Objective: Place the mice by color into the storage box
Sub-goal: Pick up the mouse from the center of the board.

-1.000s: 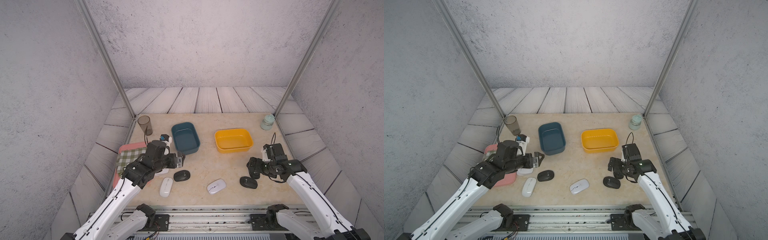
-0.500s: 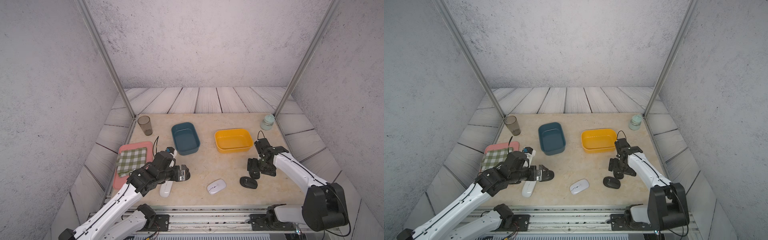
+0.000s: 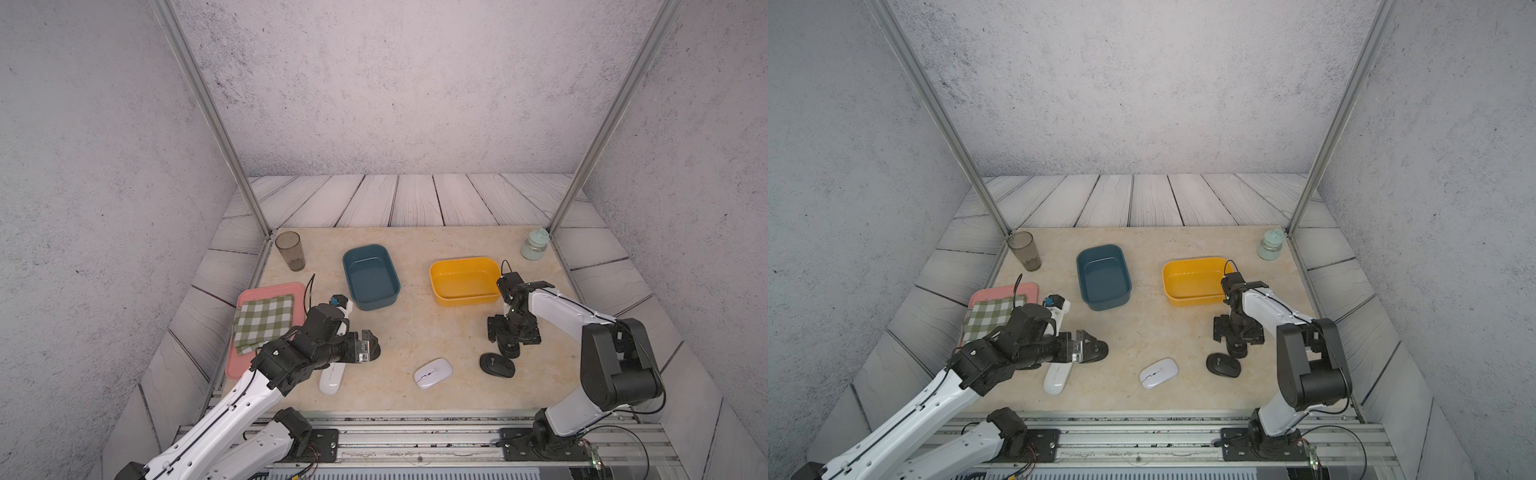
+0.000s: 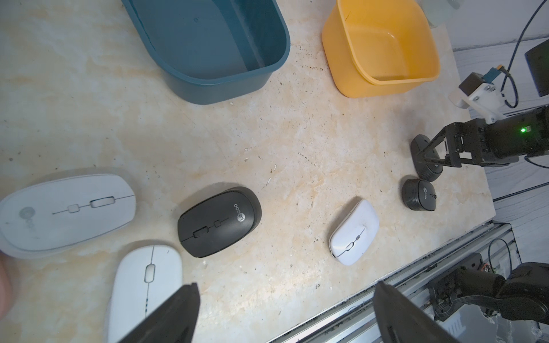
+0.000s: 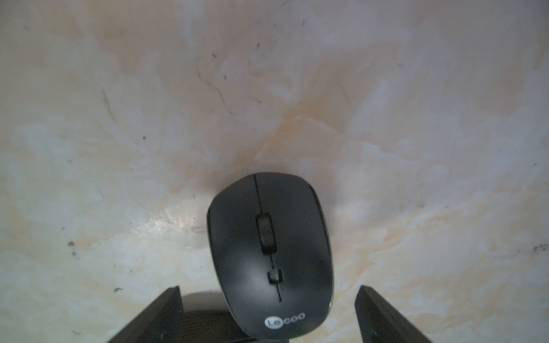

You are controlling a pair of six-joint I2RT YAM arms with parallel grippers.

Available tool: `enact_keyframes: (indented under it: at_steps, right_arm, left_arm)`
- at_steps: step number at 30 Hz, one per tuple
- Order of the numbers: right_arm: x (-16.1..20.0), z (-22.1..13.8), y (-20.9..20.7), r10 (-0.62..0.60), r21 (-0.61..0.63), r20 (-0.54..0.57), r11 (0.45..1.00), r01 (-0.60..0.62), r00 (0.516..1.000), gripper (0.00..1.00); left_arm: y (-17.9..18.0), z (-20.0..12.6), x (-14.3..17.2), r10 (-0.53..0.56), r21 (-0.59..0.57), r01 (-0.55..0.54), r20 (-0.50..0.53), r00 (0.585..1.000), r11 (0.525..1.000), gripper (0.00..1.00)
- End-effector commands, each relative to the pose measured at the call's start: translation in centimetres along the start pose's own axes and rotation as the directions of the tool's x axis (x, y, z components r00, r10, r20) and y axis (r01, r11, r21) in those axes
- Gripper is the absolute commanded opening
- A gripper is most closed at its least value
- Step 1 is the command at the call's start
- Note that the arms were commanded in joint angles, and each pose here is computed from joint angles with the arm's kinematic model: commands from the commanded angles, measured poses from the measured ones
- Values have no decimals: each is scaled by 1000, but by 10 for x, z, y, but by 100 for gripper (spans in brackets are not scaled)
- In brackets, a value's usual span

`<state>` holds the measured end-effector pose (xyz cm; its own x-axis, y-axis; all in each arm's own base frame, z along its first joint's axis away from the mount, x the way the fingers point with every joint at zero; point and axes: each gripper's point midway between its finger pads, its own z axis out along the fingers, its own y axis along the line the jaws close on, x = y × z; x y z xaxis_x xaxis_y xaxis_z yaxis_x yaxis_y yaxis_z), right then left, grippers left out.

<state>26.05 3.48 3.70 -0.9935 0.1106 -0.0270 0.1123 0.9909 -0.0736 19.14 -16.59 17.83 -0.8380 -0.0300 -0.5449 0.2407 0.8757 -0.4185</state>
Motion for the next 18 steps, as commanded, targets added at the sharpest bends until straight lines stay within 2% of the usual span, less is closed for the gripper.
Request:
enact_keyframes:
  at_steps: [1,11,18]
  right_arm:
    - [7,9,1,10,-10,-38,1000,-10,999,93]
    - [7,19,8,22,-41,-57,999,-25,998,70]
    - [0,-10,4,46,-44,27,998,-45,999,50]
  left_arm:
    - [3,-1,3,11,-13,-11,-4,1000,1000,98]
    - [6,-1,3,20,-22,-20,-8,1000,1000,98]
    - [10,-12,-5,16,-26,-15,25,1000,1000,98]
